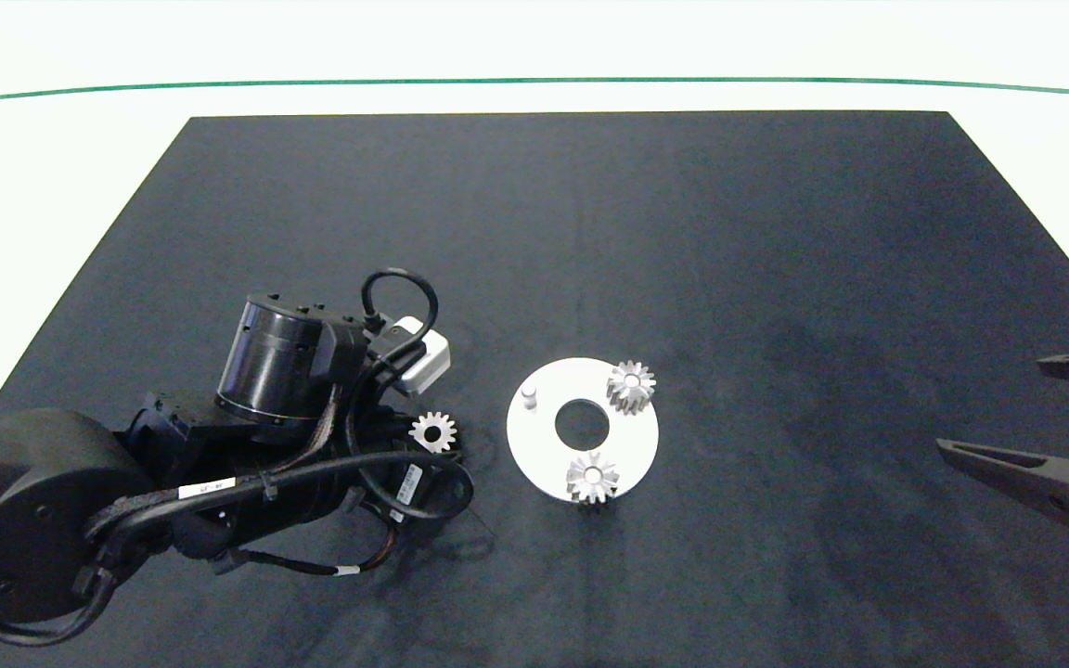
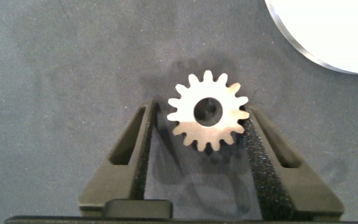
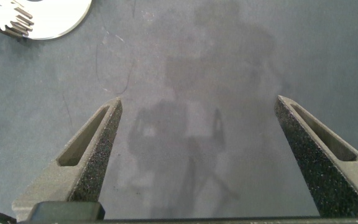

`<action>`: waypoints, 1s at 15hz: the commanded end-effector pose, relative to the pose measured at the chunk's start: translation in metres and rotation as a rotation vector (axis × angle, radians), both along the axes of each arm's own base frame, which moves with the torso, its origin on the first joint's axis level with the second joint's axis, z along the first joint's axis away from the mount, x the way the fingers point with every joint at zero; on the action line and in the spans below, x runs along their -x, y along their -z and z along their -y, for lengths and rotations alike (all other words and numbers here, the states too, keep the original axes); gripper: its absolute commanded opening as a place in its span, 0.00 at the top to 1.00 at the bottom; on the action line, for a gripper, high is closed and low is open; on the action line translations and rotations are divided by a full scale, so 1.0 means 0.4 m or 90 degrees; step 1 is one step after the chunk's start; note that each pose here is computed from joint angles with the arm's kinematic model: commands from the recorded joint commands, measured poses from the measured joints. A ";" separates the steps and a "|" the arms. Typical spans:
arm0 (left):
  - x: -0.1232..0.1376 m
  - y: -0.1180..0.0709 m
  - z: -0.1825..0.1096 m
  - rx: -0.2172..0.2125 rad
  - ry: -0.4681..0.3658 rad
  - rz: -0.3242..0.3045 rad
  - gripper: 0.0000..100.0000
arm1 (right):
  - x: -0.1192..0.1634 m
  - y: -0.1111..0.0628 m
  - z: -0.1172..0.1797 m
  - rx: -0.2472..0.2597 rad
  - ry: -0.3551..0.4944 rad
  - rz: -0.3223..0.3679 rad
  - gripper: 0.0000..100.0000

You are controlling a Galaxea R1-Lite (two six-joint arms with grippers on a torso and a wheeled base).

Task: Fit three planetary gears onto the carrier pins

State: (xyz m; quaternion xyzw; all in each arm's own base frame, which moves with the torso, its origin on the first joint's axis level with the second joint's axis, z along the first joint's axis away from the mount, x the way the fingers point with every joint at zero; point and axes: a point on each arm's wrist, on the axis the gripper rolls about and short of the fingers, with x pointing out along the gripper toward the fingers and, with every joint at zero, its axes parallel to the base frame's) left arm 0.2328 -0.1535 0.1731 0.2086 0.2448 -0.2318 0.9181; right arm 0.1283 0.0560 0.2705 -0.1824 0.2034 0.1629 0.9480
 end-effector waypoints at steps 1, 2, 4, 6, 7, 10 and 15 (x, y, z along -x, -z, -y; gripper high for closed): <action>-0.001 0.000 0.001 0.000 0.000 0.001 0.54 | -0.003 0.002 -0.001 0.003 0.000 -0.004 0.00; -0.001 0.000 0.001 0.000 0.000 0.001 0.56 | -0.003 0.001 -0.001 0.002 0.000 -0.003 0.00; -0.001 0.000 0.001 0.001 0.000 0.003 0.60 | -0.003 0.002 -0.001 0.003 0.000 -0.004 0.00; -0.002 -0.001 0.000 0.002 -0.001 0.005 0.63 | -0.003 0.002 -0.001 0.002 -0.001 -0.004 0.00; -0.001 -0.001 0.000 0.002 -0.001 0.005 0.66 | -0.003 0.002 -0.001 0.002 -0.001 -0.004 0.00; 0.000 -0.001 -0.001 0.003 -0.001 0.006 0.72 | -0.003 0.002 -0.001 0.002 -0.001 -0.004 0.00; 0.005 0.001 -0.003 0.001 0.000 0.004 0.81 | -0.003 0.002 -0.001 0.002 -0.001 -0.004 0.00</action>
